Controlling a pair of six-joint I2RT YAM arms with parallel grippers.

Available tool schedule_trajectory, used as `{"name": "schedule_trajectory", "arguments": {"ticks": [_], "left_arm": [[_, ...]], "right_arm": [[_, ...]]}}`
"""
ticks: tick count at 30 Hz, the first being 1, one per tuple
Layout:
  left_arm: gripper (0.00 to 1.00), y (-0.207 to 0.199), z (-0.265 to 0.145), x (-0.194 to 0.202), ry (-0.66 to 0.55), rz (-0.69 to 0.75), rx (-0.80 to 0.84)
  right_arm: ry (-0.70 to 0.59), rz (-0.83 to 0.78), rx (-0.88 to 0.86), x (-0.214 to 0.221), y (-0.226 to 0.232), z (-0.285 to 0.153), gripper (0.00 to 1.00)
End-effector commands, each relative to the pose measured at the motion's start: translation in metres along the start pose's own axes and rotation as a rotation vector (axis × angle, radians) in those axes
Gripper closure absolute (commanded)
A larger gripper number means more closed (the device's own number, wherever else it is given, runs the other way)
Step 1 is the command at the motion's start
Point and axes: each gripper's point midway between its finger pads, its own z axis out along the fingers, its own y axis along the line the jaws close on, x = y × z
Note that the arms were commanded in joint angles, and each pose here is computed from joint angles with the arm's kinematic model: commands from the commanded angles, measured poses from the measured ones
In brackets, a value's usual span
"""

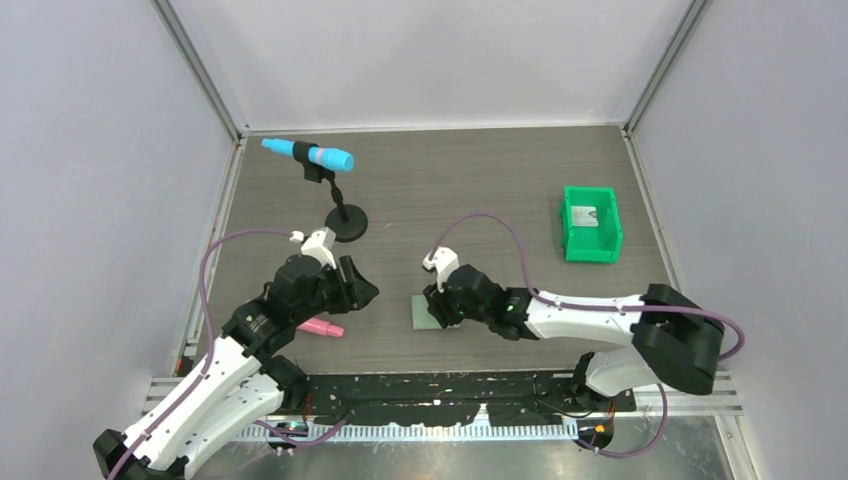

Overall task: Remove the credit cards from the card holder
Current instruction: Open the card holder at the center of the board.

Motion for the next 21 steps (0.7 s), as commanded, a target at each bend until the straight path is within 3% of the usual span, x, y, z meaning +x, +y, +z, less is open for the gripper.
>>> {"name": "schedule_trajectory", "arguments": {"ticks": [1, 21], "left_arm": [[0.48, 0.012, -0.002, 0.000, -0.031, 0.000, -0.043], [0.48, 0.014, 0.005, 0.010, -0.013, -0.032, -0.030]], "right_arm": [[-0.067, -0.082, 0.060, -0.033, 0.003, 0.014, 0.54], [0.065, -0.065, 0.155, 0.018, -0.002, 0.034, 0.60]]}}
